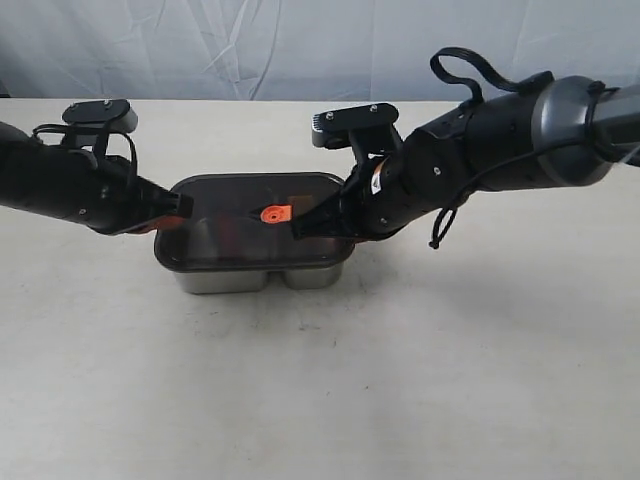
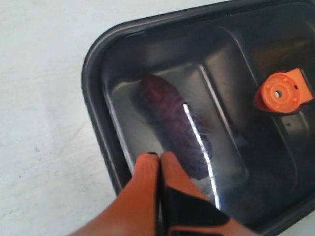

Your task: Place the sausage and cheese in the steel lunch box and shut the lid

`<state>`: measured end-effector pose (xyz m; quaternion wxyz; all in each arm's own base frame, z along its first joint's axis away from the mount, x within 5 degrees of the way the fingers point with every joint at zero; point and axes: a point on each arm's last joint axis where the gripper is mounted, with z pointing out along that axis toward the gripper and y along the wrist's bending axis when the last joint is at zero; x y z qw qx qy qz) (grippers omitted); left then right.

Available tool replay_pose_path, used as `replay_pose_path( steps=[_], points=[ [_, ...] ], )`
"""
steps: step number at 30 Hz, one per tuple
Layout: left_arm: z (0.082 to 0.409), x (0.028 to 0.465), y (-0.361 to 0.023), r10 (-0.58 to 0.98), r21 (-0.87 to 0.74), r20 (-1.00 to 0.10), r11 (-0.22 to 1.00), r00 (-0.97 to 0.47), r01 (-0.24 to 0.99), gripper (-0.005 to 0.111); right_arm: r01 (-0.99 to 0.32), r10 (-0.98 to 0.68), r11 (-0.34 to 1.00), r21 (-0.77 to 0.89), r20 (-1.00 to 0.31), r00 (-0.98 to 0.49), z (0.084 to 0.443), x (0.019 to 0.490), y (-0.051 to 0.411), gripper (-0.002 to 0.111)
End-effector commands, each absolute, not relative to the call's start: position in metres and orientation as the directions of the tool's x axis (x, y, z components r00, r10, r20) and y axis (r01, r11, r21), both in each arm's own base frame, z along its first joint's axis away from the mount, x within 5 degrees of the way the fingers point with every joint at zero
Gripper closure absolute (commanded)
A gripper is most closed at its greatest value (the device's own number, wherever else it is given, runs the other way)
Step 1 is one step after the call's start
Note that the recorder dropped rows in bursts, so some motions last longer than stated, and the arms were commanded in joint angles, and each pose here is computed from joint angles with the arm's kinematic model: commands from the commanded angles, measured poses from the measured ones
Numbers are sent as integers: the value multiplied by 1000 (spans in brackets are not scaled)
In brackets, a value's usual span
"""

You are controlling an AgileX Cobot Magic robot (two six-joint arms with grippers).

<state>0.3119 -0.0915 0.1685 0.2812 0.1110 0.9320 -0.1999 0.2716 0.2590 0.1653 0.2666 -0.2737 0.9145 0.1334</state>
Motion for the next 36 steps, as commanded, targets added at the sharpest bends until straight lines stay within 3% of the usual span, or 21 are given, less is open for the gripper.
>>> replay_pose_path(
  steps=[1,7,12,23,29,36],
  points=[
    [205,306,-91,104,-279,-665,884,-739,375,106,-591,-409,802,87,-640,-651,205,267,251,108],
    [272,267,-79,71,-190,-830,896,-554,400,106,-602,-362,794,87,-729,-582,271,245,229,108],
    [301,211,-61,-10,-164,-915,923,-403,349,106,-597,-300,794,117,-778,-552,294,217,203,108],
    [294,97,-46,-96,-177,-975,879,-201,442,106,-574,-141,785,233,-835,-532,277,158,151,108],
    [284,72,-55,-21,-140,-979,798,-205,587,106,-535,-158,801,268,-767,-622,255,142,137,108],
    [284,68,-56,-7,-132,-979,782,-203,609,106,-541,-162,797,269,-767,-621,255,140,138,108]
  ],
)
